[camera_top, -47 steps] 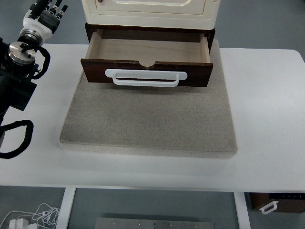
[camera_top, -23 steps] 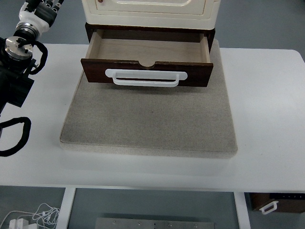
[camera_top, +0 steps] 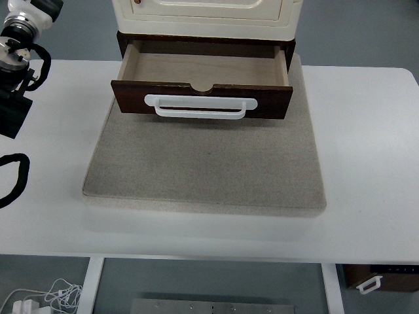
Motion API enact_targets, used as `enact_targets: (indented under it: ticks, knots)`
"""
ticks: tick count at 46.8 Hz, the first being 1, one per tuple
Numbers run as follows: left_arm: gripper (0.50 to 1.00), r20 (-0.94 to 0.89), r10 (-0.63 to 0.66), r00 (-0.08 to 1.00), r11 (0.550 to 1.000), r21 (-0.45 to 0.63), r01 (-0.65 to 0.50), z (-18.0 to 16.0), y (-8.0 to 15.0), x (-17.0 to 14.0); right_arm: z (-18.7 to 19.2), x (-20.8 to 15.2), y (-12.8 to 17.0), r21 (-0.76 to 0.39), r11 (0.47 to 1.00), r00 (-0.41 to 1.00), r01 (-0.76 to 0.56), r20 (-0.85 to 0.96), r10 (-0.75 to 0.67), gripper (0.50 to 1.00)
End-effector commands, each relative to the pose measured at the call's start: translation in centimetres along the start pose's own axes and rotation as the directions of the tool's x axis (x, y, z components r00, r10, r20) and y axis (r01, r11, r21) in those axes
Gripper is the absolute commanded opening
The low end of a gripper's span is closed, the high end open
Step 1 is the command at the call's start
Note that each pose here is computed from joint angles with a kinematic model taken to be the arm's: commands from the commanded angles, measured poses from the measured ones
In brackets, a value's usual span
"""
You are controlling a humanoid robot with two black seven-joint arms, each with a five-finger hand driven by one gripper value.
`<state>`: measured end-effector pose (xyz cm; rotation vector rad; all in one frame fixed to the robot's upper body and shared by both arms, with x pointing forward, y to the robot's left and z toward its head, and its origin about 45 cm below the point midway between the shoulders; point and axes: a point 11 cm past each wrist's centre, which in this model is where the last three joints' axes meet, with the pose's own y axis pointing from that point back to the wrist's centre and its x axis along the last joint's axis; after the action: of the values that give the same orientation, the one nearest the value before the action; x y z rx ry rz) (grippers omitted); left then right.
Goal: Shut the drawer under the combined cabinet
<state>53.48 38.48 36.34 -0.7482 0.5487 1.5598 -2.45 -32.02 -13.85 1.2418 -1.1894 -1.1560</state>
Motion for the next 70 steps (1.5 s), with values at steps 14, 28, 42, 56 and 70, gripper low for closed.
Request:
enact_targets:
  ticks: [14,28,42,56,70]
  knots:
    - [1.0,0.055,-0.139,0.989,0.985,-0.092,0.144,5.6,0.2,-4.5,0.0,0.0,0.0,0.0,1.0,1.0,-0.001,0.001,0.001,0.952]
    - [1.0,0.12,-0.26,0.958,0.948,-0.155,0.276,10.1,1.0,-9.2,0.0,0.0,0.0,0.0,1.0,1.0,0.0,-0.001,0.0,0.952]
    - [1.0,0.219,-0.404,0.888,0.878,-0.181,0.443,13.0,3.1,-15.1,0.0,0.0,0.0,0.0,1.0,1.0,-0.001,0.001,0.001,0.952]
    - [1.0,0.371,-0.516,0.772,0.8,-0.113,0.589,13.0,5.4,-21.7,0.0,0.0,0.0,0.0,1.0,1.0,0.0,-0.001,0.0,0.952]
    - [1.0,0.454,-0.633,0.627,0.706,0.006,0.708,9.7,9.1,-27.3,0.0,0.0,0.0,0.0,1.0,1.0,0.001,0.001,-0.001,0.952]
